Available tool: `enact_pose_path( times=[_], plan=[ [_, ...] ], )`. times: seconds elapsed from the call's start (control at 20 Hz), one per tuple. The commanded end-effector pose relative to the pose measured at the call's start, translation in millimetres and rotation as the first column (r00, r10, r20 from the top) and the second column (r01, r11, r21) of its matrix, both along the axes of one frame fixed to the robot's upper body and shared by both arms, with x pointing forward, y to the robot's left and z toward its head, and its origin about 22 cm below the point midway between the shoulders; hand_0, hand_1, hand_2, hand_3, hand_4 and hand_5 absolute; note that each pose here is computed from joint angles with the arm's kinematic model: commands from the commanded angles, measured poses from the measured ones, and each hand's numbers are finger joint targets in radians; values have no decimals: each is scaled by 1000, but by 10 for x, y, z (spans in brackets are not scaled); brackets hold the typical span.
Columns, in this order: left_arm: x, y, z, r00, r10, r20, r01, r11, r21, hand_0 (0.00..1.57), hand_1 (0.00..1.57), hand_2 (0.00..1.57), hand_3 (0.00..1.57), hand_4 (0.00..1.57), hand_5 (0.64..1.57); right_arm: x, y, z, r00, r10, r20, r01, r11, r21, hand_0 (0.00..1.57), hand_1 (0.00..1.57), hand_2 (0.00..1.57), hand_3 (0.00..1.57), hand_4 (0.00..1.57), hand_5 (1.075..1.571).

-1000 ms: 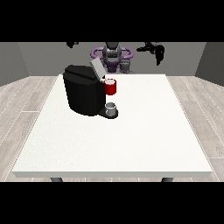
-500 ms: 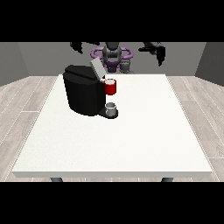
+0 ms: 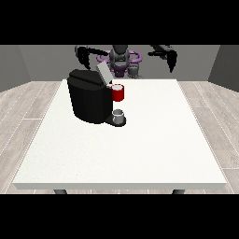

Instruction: Insert the coffee pod into the coffee machine and close the lid

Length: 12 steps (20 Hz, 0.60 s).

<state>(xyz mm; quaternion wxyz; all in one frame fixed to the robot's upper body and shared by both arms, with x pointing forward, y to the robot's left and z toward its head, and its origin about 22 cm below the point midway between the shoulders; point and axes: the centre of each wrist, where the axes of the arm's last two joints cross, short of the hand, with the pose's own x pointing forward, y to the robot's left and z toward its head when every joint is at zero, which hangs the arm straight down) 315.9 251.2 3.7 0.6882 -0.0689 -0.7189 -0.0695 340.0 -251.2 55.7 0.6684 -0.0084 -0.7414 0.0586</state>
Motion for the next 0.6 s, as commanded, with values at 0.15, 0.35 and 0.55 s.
enact_pose_path(
  times=[0.15, 0.35, 0.55],
  plan=[
    [-45, 23, 159, 998, 50, 47, -51, 998, 24, 0, 0, 0, 0, 0, 1571, 212, 169, 73, 998, 47, 45, -47, 999, -7, 0, 0, 0, 0, 0, 1571],
    [-329, 13, -30, 999, 25, 43, -25, 1000, 5, 0, 0, 0, 0, 0, 1571, 220, 50, -50, 999, 28, -29, -29, 999, -43, 0, 0, 0, 0, 0, 1571],
    [-152, 263, 245, 996, 65, 57, -66, 998, 13, 0, 0, 0, 0, 0, 1571, 336, 160, 111, 996, 92, 4, -91, 993, -69, 0, 0, 0, 0, 0, 1571]
  ],
)
